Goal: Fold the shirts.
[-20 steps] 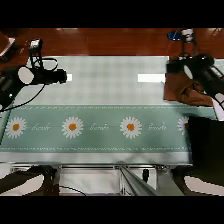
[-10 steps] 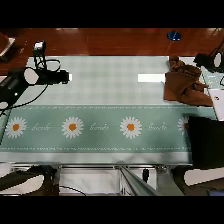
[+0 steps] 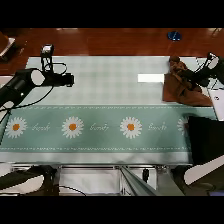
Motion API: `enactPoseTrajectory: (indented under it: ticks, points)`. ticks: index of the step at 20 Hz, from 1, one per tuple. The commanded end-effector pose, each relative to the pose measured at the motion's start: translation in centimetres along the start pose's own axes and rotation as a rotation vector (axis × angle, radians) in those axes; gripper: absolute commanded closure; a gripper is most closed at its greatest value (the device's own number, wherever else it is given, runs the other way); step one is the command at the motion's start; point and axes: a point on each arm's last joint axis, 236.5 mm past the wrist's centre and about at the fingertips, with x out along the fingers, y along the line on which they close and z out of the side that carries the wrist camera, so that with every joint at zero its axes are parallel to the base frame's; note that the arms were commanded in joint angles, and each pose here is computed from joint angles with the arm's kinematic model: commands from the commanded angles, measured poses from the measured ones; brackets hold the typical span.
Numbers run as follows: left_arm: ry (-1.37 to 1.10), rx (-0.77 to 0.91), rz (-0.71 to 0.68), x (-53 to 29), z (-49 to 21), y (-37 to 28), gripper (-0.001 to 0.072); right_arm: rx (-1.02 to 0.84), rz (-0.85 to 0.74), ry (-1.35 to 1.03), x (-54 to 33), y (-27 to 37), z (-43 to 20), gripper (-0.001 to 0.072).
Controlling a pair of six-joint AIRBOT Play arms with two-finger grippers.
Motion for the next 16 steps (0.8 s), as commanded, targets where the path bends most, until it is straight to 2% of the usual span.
enactPoseTrajectory:
  ticks: [1,2,5,7,8,10,13,16]
  points:
    - [0.086,0.09,0.002,-0.6,-1.4,0.2,0.02,-0.091,0.148,0.118,-0.9,3.3,-2.9,0.0685]
    - [0.114,0.125,0.008,-1.4,-1.4,0.7,0.02,-0.106,0.152,0.091,-2.4,3.6,-2.3,0.0684]
    - [0.079,0.085,0.036,-6.3,1.2,2.8,0.02,-0.179,0.223,-0.12,-10.6,6.1,1.5,0.0685]
    - [0.019,-0.023,0.009,-10.5,1.8,2.5,0.02,-0.225,0.334,-0.289,-18.2,9.2,3.3,0.0685]
    - [-0.001,-0.087,-0.077,-12.3,1.0,0.3,0.02,-0.265,0.382,-0.37,-22.0,10.7,3.6,0.0685]
    - [-0.08,-0.093,-0.215,-14.7,-1.7,-4.1,0.02,-0.32,0.431,-0.555,-29.9,13.0,3.8,0.0685]
    - [-0.075,-0.062,-0.257,-15.4,-8.4,-5.7,0.02,-0.432,0.498,-0.766,-39.6,16.8,1.5,0.0685]
    - [-0.071,-0.128,-0.264,-15.7,-12.0,-5.4,0.02,-0.519,0.579,-0.909,-47.6,19.4,-2.4,0.0685]
